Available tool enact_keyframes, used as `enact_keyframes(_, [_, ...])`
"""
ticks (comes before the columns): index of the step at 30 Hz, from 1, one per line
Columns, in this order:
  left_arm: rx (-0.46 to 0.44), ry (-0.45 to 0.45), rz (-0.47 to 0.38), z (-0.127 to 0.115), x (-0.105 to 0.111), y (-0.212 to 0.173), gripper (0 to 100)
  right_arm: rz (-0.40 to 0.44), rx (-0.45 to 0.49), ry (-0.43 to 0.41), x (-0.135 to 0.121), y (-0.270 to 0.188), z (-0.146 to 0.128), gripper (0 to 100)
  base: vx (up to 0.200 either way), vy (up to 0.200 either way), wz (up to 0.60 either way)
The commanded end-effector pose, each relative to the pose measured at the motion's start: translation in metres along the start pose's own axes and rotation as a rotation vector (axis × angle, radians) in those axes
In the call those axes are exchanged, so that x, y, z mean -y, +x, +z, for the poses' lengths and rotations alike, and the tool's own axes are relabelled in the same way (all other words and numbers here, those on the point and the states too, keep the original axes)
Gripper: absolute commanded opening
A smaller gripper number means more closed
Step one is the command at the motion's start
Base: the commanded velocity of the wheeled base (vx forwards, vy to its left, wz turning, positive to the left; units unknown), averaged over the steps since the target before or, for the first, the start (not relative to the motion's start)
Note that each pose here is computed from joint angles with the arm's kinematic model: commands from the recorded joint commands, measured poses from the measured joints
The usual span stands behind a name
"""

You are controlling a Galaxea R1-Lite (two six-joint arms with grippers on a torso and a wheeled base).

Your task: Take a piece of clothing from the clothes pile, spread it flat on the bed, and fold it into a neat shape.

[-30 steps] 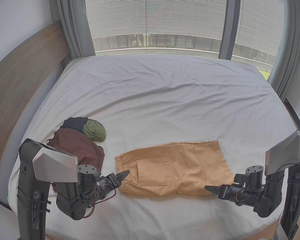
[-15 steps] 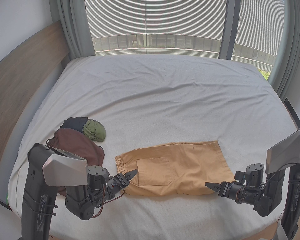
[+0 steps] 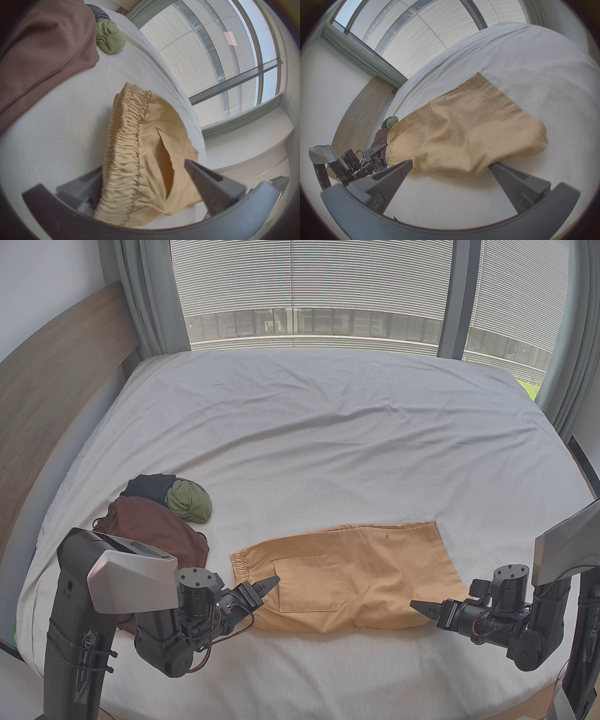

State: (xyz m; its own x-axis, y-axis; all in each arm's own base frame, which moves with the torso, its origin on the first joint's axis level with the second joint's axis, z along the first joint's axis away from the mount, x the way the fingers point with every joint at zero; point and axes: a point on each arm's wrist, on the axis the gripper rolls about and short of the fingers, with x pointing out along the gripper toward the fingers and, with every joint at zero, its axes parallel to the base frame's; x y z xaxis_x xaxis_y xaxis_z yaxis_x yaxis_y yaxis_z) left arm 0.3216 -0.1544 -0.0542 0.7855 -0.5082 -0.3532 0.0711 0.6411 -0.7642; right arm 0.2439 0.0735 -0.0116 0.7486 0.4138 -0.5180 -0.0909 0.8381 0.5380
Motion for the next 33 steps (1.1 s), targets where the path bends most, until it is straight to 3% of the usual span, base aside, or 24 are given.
enact_keyframes(1, [0.004,0.0,-0.005,0.0,0.001,0.0,0,0.009,0.0,-0.005,-0.004,-0.004,0.0,100,0.0,0.0,0.0])
enact_keyframes(8, [0.016,-0.056,-0.008,0.002,0.001,-0.001,0,0.045,0.044,-0.023,-0.014,-0.023,0.009,100,0.0,0.0,0.0])
enact_keyframes(19, [0.027,-0.057,0.032,0.008,0.002,-0.019,0,0.062,0.128,-0.028,-0.017,-0.034,0.025,100,0.0,0.0,0.0])
enact_keyframes(26, [0.068,-0.051,-0.003,0.023,0.017,-0.032,0,0.04,0.107,-0.018,-0.011,-0.024,0.022,100,0.0,0.0,0.0])
enact_keyframes(33, [0.043,0.003,0.004,0.04,0.014,-0.064,0,0.032,0.089,-0.016,-0.008,-0.02,0.019,100,0.0,0.0,0.0])
